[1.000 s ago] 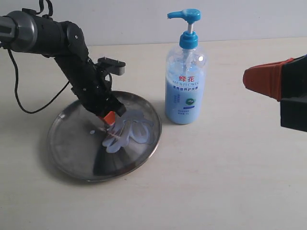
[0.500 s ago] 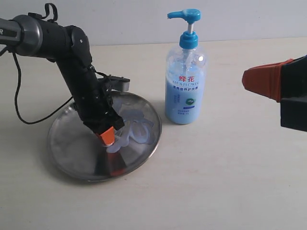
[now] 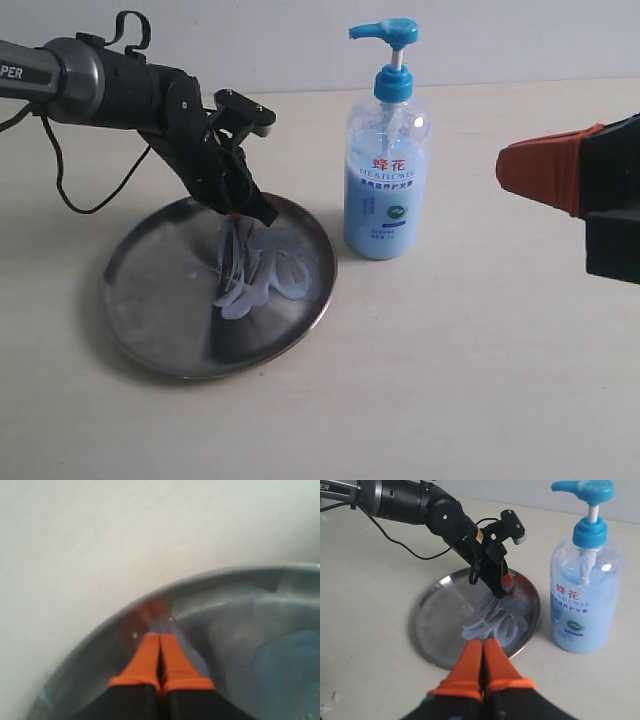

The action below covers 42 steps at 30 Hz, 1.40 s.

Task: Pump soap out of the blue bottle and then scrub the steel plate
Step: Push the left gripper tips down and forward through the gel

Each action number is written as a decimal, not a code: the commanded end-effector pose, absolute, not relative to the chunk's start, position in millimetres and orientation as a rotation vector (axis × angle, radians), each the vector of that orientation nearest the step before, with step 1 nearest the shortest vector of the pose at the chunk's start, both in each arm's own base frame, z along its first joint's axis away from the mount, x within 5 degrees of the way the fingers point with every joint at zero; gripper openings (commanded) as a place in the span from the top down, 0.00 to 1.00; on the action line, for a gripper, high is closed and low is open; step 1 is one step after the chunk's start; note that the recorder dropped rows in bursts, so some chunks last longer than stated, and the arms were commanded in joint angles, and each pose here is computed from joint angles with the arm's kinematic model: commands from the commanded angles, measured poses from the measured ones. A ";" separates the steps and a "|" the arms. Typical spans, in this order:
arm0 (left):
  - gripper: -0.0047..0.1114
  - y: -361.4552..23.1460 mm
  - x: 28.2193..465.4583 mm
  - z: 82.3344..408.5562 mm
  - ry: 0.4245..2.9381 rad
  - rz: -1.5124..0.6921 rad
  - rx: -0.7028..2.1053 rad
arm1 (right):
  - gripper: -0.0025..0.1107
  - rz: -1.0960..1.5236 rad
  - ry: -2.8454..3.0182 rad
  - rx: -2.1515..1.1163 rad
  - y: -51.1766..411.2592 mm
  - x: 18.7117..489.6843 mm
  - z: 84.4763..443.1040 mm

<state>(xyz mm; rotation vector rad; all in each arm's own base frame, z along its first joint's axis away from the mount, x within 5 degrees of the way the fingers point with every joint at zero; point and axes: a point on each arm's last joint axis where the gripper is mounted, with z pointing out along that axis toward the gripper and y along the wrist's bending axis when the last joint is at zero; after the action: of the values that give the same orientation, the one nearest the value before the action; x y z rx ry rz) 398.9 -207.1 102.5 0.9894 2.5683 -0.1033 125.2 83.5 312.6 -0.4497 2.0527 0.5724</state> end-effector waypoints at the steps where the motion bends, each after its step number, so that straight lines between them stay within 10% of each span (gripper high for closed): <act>1: 0.96 -204.7 394.8 91.3 2.609 -0.091 1.012 | 0.98 0.568 2.043 -0.457 83.1 125.3 312.6; 24: 0.96 -226.5 328.4 87.3 2.948 -0.065 1.508 | 0.98 0.564 2.054 -0.471 83.2 124.5 311.5; 42: 0.96 -222.8 363.4 86.8 2.746 -0.106 1.232 | 0.98 0.579 2.064 -0.467 83.7 123.7 311.0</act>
<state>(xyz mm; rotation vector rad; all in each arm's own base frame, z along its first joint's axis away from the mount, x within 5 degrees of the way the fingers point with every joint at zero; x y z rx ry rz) 352.6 -225.1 107.2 1.3224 2.7996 -0.0960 123.5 84.3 311.1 -0.4720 2.0701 0.5795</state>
